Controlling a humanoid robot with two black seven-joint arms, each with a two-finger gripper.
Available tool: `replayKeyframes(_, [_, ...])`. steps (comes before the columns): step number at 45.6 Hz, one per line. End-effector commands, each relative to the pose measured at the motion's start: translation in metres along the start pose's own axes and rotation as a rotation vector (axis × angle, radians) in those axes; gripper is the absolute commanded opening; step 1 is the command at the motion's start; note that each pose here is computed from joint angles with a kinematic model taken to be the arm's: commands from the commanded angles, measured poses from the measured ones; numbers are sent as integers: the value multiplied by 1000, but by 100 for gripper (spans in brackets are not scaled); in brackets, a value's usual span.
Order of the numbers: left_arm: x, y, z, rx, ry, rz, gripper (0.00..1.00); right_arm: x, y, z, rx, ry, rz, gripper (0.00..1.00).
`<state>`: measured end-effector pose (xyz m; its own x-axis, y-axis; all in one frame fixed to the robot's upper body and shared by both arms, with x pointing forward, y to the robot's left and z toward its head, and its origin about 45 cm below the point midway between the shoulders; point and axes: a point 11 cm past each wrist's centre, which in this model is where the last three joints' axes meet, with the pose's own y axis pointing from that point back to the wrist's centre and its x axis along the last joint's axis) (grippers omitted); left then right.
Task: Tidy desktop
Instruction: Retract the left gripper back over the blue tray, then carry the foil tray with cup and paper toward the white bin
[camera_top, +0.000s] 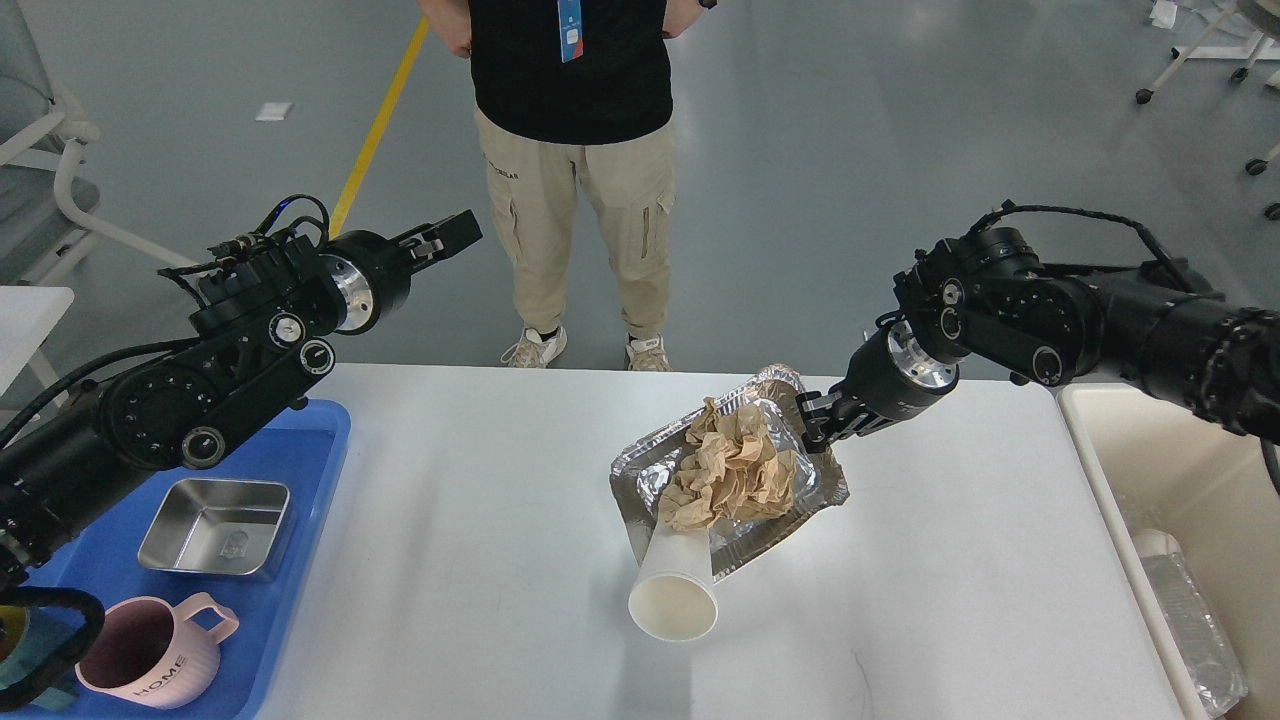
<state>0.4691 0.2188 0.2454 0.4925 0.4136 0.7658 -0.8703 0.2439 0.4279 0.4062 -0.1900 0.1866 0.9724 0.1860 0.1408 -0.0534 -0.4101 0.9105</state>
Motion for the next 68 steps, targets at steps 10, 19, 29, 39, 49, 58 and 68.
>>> replayKeyframes(10, [10, 2, 12, -100, 36, 45, 97, 1, 1, -1, 3, 0, 4, 0])
replayKeyframes(19, [22, 7, 9, -163, 47, 109, 97, 3, 1, -3, 7, 2, 9, 0])
replayKeyframes(29, [29, 20, -25, -216, 335, 173, 97, 2, 0, -4, 9, 3, 7, 0])
replayKeyframes(39, [17, 35, -53, -228, 608, 192, 97, 2, 1, -3, 9, -1, 9, 0])
replayKeyframes(49, [3, 61, -79, -275, 825, 81, 97, 3, 3, -1, 18, -18, 14, 0])
replayKeyframes(58, [-9, 88, -117, -282, 1005, 71, 97, 1, 9, 12, 15, -51, 24, 0])
replayKeyframes(68, [-15, 110, -133, -319, 1100, 65, 97, -4, 42, 53, 52, -216, 83, 0])
